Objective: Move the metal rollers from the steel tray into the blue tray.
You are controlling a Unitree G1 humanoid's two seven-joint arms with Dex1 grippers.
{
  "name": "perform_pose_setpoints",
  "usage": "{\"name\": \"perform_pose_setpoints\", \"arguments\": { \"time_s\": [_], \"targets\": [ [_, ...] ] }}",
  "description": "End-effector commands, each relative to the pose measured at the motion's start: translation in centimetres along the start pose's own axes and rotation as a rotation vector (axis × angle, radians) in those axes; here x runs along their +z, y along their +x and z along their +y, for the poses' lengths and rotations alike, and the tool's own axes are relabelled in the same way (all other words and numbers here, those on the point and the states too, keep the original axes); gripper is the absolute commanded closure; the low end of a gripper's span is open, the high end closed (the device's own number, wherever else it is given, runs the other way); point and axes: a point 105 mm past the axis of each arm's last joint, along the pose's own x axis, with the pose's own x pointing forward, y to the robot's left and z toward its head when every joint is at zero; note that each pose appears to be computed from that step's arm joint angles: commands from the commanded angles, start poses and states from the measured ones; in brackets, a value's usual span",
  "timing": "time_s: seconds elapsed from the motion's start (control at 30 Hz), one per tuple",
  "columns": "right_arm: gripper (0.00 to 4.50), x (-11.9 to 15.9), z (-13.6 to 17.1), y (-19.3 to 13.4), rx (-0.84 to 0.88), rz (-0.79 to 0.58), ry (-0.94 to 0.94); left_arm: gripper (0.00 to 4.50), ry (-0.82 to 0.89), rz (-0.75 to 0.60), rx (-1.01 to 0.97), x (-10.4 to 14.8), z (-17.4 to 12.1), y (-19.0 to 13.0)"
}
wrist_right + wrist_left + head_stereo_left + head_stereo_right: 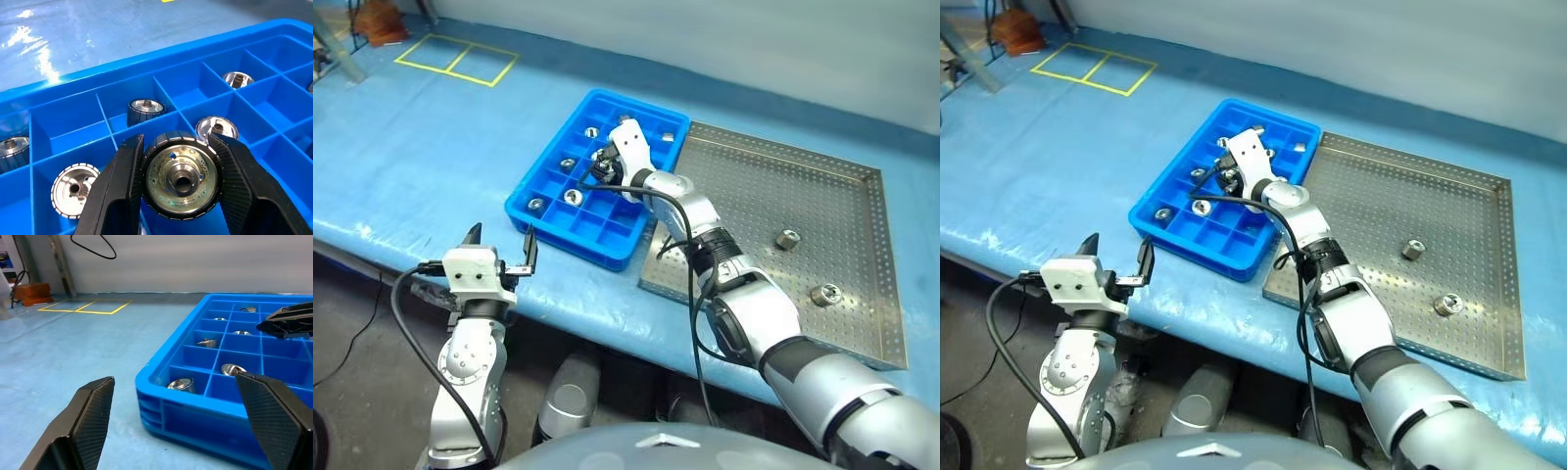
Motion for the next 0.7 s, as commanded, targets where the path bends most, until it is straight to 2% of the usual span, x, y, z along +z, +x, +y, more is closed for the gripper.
{"name": "perform_pose_setpoints", "arguments": {
  "time_s": [0.03,0.47,0.7],
  "targets": [
    [2.78,1.2,-0.6,0.2,-0.036,-0.031,-0.059,0.16,0.025,-0.039,-0.001,1.2,0.0,-0.3],
    [2.78,1.8,-3.8,-1.6,-0.111,-0.07,-0.048,0.16,0.017,-0.039,-0.013,1.1,-0.3,0.0],
    [2.78,0.5,-5.0,-3.1,-0.129,-0.026,-0.035,0.16,0.012,-0.075,-0.044,1.8,-0.7,0.2]
  ]
}}
